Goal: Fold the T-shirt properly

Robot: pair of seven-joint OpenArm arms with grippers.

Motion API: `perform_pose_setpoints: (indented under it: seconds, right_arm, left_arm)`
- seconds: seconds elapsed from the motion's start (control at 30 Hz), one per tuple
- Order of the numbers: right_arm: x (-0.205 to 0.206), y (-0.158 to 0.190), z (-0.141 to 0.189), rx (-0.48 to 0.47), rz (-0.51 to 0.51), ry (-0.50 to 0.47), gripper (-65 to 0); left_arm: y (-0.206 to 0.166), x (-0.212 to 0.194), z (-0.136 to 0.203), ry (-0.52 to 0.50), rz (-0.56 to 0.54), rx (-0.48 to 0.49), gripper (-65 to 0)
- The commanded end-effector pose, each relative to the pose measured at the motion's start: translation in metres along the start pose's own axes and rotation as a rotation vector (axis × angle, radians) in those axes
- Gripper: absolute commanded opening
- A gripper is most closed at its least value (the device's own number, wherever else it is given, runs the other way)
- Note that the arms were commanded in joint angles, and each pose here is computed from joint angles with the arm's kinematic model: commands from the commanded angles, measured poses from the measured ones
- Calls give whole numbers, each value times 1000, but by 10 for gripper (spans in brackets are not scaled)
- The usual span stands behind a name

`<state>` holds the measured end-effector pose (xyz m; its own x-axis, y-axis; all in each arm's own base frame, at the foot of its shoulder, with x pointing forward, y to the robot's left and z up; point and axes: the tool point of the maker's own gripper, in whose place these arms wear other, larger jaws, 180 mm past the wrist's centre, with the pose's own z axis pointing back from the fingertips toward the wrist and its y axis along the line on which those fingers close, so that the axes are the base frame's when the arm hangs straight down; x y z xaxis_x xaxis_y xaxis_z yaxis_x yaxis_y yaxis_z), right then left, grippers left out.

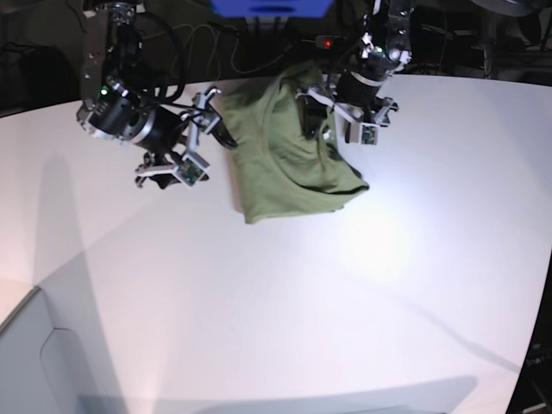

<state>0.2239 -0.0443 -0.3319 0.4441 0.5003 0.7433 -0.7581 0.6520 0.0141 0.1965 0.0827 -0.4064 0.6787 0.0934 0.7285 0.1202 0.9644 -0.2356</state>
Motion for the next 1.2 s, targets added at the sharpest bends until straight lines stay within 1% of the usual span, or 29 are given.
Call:
perform_pose_setpoints:
  seconds: [0.0, 0.07, 0.27, 0.37, 0.43, 0.47, 0.53, 0.67, 0.7, 0.77, 0.83, 0.97, 1.07, 1.17]
  right_arm:
    - [15, 2, 2, 10, 23, -57, -253]
    - [21, 2, 0, 8, 13, -76, -253]
    - [35, -6, -1, -6, 33, -104, -254]
    - [31, -13, -11, 5, 9, -92, -255]
    - [28, -14, -21, 21, -20, -83, -280]
    - [26, -15, -25, 29, -33, -79, -312]
    - [25, -15, -36, 49, -66, -74, -410]
    - [25, -20, -53, 76, -106, -66, -645]
    - [24, -20, -56, 85, -108, -60, -650]
    - [25, -15, -66, 117, -113, -56, -640]
    - [24, -10, -74, 143, -126, -63, -650]
    - [12, -4, -87, 183, -191, -71, -650]
    - [6, -5, -92, 191, -223, -84, -650]
    - [8, -12, -88, 171, -211, -106, -650]
  left_arm:
    - [-2, 7, 0, -31, 4, -6, -212]
    - [0, 2, -2, -16, 6, -3, -212]
    - [3, -4, -8, 1, 10, 2, -212]
    - [5, -4, -8, 2, 4, 3, -212]
    - [7, -4, -7, 3, 4, 8, -213]
    - [7, -4, -7, 3, 4, 8, -213]
    - [7, -5, -7, 4, 5, 8, -213]
    - [8, -6, -6, 7, 6, 11, -213]
    - [8, -6, -6, 7, 6, 11, -213]
    - [8, -5, -6, 5, 4, 11, -213]
    - [8, -3, -5, 1, 3, 11, -213]
    - [3, 12, 3, -39, -3, 6, -208]
    - [-4, 28, 14, -85, -10, -5, -208]
    - [-11, 39, 28, -120, -15, -17, -208]
